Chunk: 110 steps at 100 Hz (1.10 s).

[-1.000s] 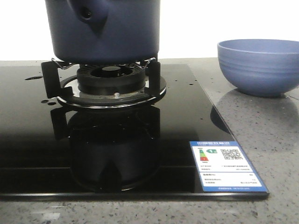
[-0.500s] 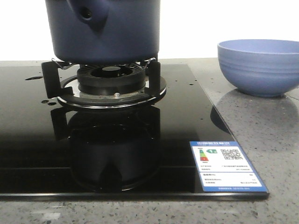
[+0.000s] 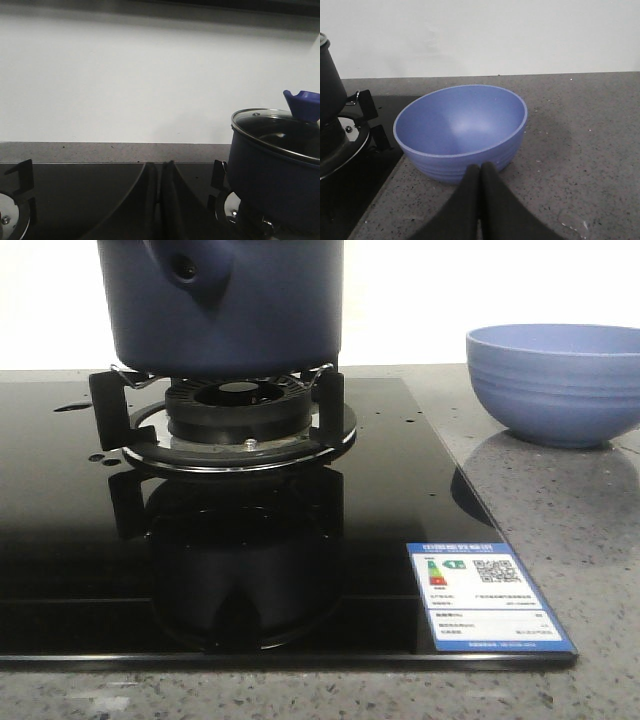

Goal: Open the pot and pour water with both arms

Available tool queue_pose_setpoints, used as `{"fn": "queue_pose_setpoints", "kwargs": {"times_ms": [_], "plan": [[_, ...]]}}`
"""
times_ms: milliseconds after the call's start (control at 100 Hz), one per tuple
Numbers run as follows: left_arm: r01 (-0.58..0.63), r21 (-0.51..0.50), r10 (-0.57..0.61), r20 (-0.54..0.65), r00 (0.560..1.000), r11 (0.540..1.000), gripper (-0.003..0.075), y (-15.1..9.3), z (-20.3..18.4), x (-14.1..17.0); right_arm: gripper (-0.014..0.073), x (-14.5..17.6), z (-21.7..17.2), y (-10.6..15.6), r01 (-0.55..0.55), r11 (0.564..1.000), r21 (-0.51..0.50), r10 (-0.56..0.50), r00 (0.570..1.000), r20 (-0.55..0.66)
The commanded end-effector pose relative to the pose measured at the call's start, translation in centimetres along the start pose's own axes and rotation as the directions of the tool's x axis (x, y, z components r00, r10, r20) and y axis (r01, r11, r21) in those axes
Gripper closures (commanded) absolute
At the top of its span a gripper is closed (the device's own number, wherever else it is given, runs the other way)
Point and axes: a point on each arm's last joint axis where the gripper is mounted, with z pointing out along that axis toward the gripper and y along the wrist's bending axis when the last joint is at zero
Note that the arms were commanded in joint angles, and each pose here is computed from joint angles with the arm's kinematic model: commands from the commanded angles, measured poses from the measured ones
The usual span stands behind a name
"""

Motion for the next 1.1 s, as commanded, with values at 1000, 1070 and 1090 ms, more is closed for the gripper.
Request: {"fn": "queue_pose_setpoints", "kwargs": {"times_ms": [1000,1070,1090], "plan": [[0.147,-0.160,-0.145,0.024,0.989,0.976,0.0741,1.5,0.0,-0.1,0.0646,-1.0,-0.1,-0.1,-0.004,1.000,0.014,0.004,0.999,0.035],[0.141,-0.167,-0.134,0.057,0.989,0.976,0.0741,1.7,-0.1,0.3,0.0646,-1.0,-0.1,-0.1,-0.004,1.000,0.014,0.004,0.999,0.035],[0.143,-0.167,-0.135,0.063,0.989,0.975,0.0741,1.7,-0.2,0.6,0.0646,-1.0,-0.1,-0.1,-0.004,1.000,0.014,0.004,0.999,0.035]]}}
